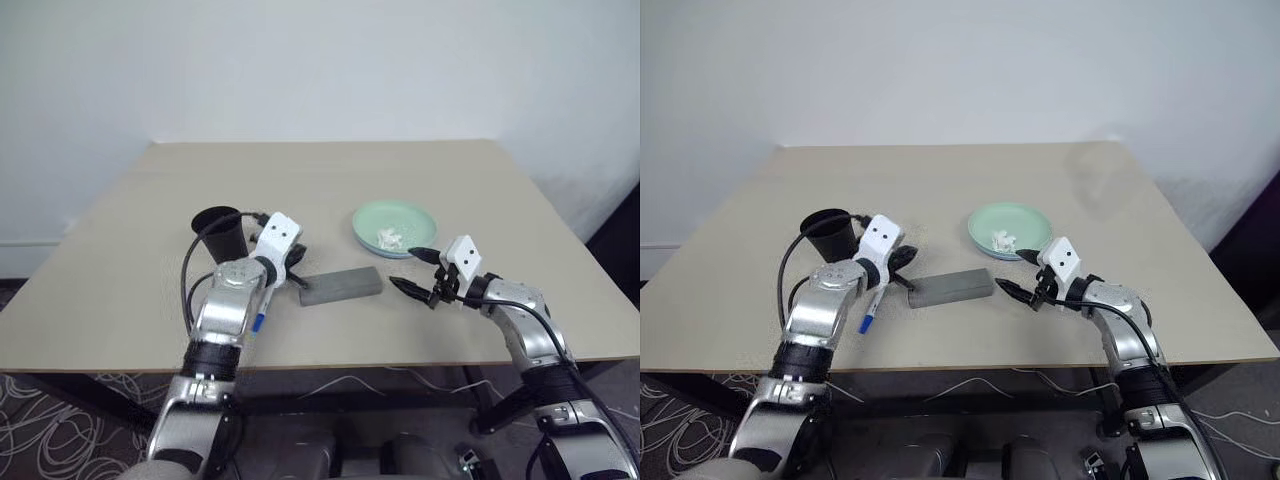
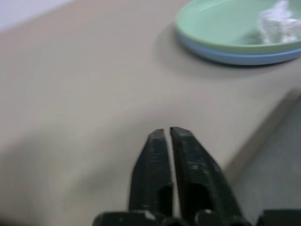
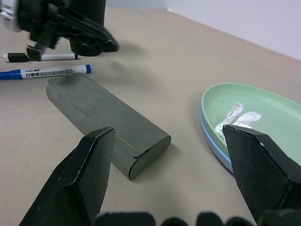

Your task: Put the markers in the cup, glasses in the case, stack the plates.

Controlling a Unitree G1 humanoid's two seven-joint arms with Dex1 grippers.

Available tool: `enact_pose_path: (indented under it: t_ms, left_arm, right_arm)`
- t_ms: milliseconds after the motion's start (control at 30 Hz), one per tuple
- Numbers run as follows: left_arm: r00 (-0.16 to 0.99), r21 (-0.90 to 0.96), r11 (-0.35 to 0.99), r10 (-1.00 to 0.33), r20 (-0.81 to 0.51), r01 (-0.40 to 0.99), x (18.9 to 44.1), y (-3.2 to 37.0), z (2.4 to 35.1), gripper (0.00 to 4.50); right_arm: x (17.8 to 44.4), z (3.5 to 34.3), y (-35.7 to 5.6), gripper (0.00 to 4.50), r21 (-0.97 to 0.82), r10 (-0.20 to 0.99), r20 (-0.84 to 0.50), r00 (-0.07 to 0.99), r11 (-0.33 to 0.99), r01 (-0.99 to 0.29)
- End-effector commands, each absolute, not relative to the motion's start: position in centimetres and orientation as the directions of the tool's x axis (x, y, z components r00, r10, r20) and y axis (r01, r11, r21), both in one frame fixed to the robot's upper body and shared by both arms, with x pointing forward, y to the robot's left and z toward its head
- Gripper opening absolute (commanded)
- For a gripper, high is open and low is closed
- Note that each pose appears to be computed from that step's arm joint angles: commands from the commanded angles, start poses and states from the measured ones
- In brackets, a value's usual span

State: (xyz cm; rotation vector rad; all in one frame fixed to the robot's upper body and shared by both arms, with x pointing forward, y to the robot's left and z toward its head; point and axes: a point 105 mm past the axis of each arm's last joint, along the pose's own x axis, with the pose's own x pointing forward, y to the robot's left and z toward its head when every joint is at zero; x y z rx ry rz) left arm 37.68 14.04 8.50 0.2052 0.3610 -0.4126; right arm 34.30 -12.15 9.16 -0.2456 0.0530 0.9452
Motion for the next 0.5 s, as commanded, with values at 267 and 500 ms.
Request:
enact_pose_path:
  t_ms: [267,500]
  left_arm:
    - [0.832,0.123,0.963,-0.139,-0.537,0.24,36.3,16.5,7.8,3.64]
    - [0.804,0.068,0.981,-0.111,-0.584,0.184,36.3,16.3,7.0,3.64]
  right_arm:
    - [34.6,10.4,-11.8,3.98,-0.212,0.809,-0.119,0.575,0.545,-0.811]
    - [34.4,10.1,-12.0,3.98,-0.207,0.8,-0.124,0.587,0.558,-0.804]
